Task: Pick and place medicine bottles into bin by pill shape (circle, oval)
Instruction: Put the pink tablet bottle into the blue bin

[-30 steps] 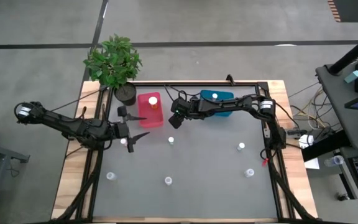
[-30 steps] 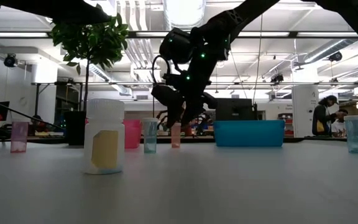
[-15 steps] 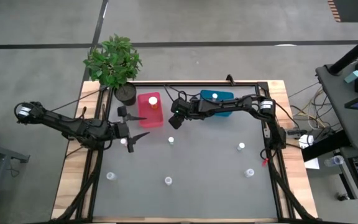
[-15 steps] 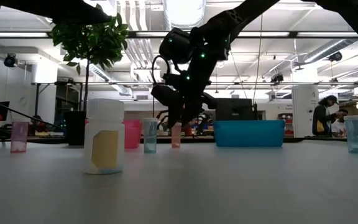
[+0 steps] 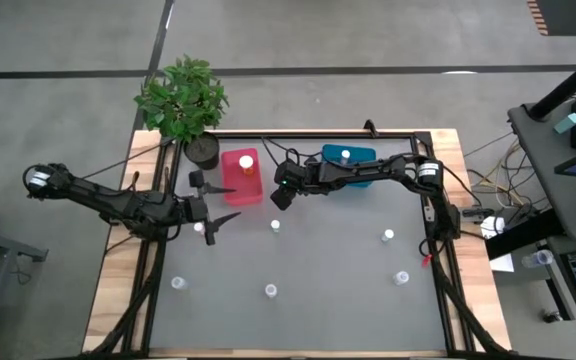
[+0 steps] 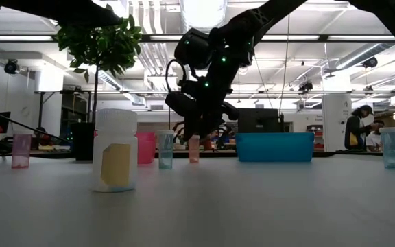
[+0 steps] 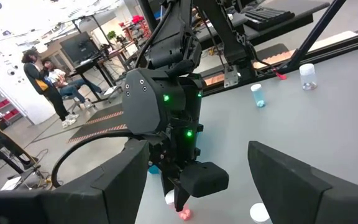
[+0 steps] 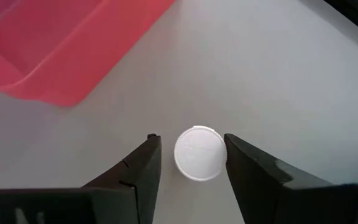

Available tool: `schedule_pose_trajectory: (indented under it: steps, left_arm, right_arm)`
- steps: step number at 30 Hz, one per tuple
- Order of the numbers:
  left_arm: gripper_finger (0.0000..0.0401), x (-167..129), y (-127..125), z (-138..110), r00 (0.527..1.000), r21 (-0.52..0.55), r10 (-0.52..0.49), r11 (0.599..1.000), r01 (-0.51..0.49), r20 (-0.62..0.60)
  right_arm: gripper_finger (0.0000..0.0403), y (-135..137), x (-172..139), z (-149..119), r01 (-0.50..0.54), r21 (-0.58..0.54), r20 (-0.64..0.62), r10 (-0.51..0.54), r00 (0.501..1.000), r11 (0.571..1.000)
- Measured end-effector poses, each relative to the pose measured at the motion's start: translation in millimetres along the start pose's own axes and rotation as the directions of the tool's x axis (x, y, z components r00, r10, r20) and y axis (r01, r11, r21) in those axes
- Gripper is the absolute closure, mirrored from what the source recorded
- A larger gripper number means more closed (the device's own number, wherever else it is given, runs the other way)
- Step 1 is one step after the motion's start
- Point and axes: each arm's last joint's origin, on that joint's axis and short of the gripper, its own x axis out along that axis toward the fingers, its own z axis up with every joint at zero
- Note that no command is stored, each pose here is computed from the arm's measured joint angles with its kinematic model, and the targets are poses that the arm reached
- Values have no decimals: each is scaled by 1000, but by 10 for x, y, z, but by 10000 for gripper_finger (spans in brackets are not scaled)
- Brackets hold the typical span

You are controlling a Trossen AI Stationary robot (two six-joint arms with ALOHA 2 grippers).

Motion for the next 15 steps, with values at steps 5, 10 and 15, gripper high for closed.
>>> schedule_pose_trajectory:
  steps: [5,10,15]
  left_arm:
    - [145,0,0,0,1000,0,0,1000,0,0]
    - [145,0,-1,-2,1000,1,-1,1000,1,-1]
    - [145,0,-1,-2,1000,0,0,1000,0,-1]
  right_arm:
    - [241,5,0,11,-5,2,11,5,1000,1000]
    - [242,10,0,26,-11,2,25,11,1000,1000]
    - [242,10,1,23,-11,2,24,11,1000,1000]
